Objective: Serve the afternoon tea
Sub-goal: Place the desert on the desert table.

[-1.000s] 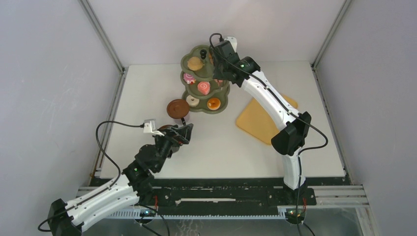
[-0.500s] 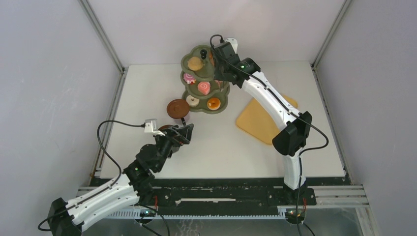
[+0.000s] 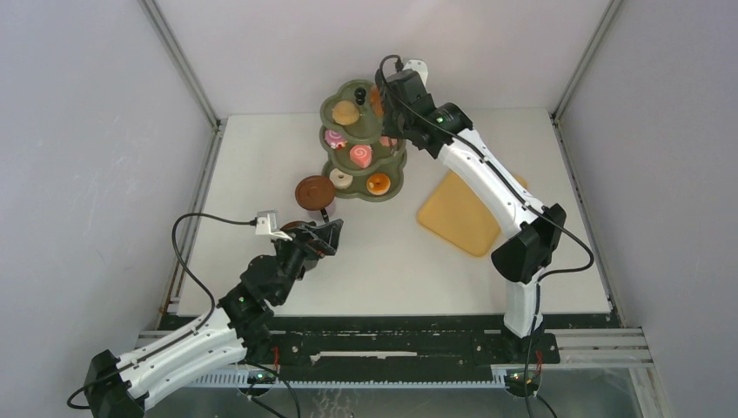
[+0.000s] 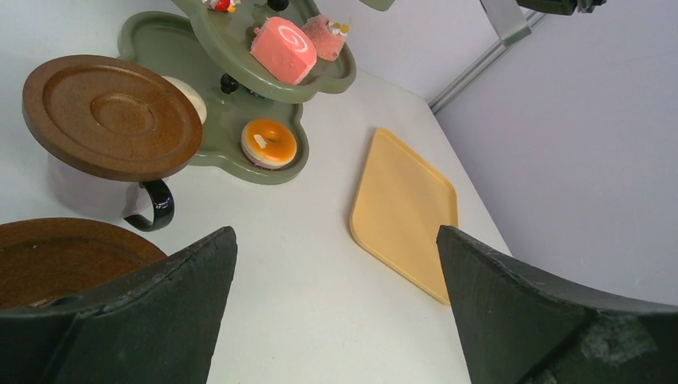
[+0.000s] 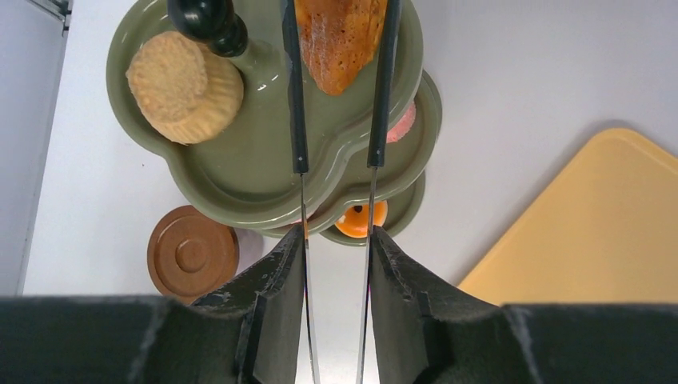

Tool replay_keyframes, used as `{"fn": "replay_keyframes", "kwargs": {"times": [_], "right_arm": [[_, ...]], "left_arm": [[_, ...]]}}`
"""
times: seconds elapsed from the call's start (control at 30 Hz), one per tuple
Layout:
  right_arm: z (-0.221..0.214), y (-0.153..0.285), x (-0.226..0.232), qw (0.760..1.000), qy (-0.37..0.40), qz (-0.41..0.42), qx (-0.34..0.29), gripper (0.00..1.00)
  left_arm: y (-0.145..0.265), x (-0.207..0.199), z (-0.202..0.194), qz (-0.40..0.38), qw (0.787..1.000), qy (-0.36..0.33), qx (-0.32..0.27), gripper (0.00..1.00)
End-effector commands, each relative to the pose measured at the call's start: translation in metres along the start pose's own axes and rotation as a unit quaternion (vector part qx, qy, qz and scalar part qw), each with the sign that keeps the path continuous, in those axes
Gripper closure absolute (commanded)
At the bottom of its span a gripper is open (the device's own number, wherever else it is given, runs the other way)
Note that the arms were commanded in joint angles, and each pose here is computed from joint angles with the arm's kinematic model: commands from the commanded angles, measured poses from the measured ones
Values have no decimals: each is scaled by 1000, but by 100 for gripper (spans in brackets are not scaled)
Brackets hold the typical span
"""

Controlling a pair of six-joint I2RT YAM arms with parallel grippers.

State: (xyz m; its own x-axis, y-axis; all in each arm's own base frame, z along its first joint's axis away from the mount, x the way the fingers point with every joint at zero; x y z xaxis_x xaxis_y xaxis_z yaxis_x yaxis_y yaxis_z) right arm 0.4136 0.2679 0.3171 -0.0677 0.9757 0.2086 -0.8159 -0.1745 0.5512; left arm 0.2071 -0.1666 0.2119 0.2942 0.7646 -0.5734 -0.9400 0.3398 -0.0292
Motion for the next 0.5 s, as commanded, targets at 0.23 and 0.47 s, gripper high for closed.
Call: {"fn": "replay_keyframes", "kwargs": {"times": [0.23,0.47], "right_arm": [[34,42,-2,997,-16,22,-70,63],[21,58,-41,995,-42,-19,-87,68]], "left_arm": [[-4,-29,34,-31,998,32,-38,0],[-4,-26,34,-25,999,27,-38,0]]}}
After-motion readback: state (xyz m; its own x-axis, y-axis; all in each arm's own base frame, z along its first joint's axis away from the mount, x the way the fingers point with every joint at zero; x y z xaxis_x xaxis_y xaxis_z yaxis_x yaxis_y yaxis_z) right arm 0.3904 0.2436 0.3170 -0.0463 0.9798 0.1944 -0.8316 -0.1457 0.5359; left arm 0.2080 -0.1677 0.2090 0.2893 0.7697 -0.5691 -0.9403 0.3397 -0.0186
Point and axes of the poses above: each gripper's point midway between its finger pads, its own y axis back along the fingers, its own x axis along the line the jaws close on, z = x × y, the point moved 3 cm from there along y, back along the fingers, and after that the axes turned 2 degrees about -y, right-handed, at the moved point
